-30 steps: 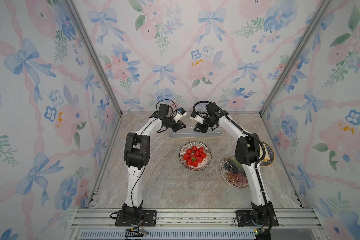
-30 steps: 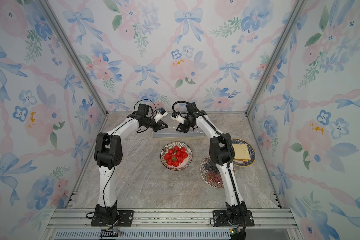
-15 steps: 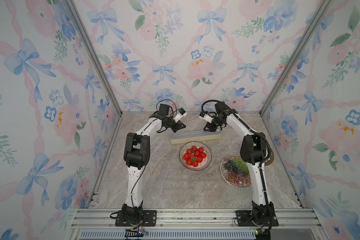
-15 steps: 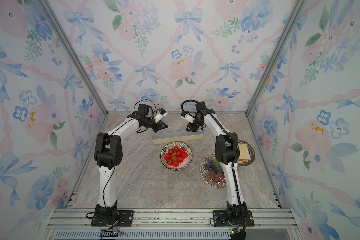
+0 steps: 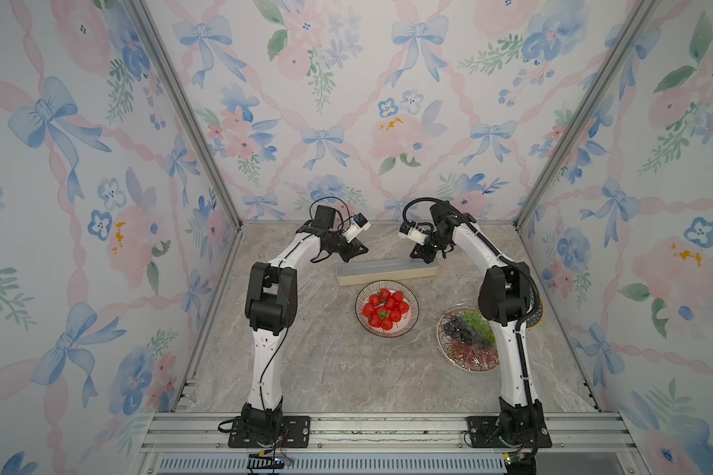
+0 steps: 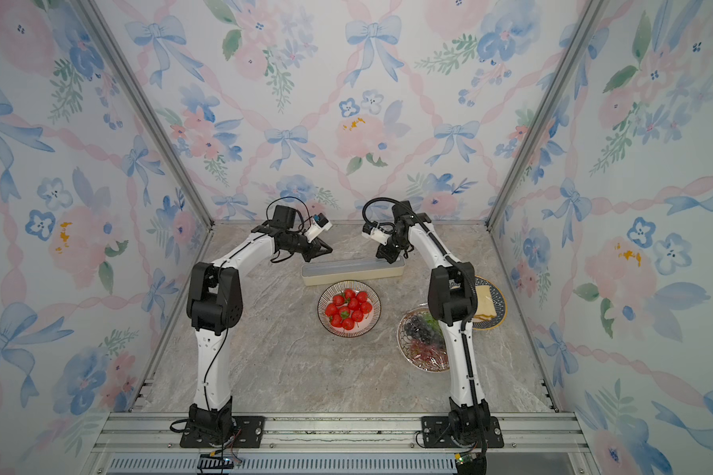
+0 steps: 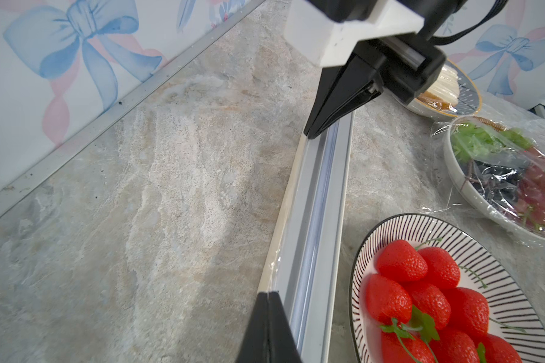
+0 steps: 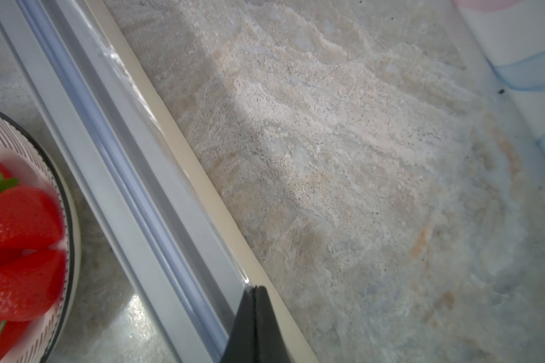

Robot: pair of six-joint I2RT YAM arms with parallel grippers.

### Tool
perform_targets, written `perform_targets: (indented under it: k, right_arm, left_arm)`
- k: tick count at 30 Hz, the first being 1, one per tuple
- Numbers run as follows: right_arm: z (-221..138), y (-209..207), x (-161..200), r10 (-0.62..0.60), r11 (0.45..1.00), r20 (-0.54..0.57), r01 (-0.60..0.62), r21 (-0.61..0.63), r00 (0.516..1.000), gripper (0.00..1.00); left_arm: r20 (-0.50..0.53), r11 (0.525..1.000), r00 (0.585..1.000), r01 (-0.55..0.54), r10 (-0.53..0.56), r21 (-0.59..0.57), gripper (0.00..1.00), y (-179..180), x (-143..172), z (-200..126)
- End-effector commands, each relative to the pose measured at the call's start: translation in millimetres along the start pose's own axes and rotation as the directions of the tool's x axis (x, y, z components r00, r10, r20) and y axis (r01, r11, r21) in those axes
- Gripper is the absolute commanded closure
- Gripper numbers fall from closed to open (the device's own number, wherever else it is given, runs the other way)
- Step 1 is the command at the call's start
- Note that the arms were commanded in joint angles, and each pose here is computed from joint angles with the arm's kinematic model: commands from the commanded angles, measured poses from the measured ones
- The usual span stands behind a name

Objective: Wrap the plate with plastic wrap
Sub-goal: Pull the plastic wrap from the plastic wrap cutting box.

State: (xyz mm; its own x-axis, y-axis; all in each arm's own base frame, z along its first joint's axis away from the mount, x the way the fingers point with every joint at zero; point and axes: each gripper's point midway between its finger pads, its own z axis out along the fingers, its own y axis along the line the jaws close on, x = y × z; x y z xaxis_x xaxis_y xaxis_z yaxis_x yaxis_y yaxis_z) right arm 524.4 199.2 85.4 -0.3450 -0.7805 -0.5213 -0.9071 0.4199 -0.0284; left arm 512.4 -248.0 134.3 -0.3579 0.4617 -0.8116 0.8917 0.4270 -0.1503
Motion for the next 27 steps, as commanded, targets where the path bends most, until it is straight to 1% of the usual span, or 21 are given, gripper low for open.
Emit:
perform_targets:
  k: [1, 5, 8, 13, 16, 20, 27]
  right_arm:
    - [-14.8, 8.2, 9.2, 0.027, 1.0, -0.024, -0.027, 0.012, 0.999, 1.0]
    - [-50.8, 3.5, -22.0, -0.004, 0.995, 0.088, -0.005, 0.103, 0.996, 1.0]
    - [-71.0, 6.9, -35.8, -0.033, 0.99, 0.123, 0.016, 0.138, 0.992, 1.0]
    - [-90.8, 16.9, -49.0, -0.075, 0.985, 0.126, 0.054, 0.166, 0.989, 1.0]
    - [-102.1, 19.0, -57.2, -0.1, 0.978, 0.132, 0.073, 0.194, 0.986, 1.0]
    - [-120.4, 18.3, -70.5, -0.107, 0.971, 0.156, 0.069, 0.229, 0.982, 1.0]
    - [-161.2, 13.6, -88.3, -0.108, 0.944, 0.192, 0.04, 0.328, 0.975, 1.0]
  left_arm:
    - [0.071, 0.998, 0.996, -0.06, 0.062, -0.021, 1.0, -2.0, -33.2, -24.7]
    - [0.09, 0.996, 0.993, -0.08, 0.082, -0.024, 1.0, -8.1, -43.5, -35.1]
    - [0.112, 0.995, 0.989, -0.096, 0.099, -0.024, 1.0, -13.8, -54.7, -43.8]
    - [0.154, 0.992, 0.98, -0.121, 0.123, -0.024, 1.0, -24.8, -76.9, -60.8]
    - [0.168, 0.99, 0.976, -0.135, 0.14, -0.044, 1.0, -27.8, -87.7, -70.0]
    - [0.176, 0.986, 0.971, -0.147, 0.159, -0.082, 1.0, -28.0, -99.7, -81.1]
    - [0.205, 0.981, 0.964, -0.144, 0.169, -0.132, 1.0, -27.5, -123.4, -99.5]
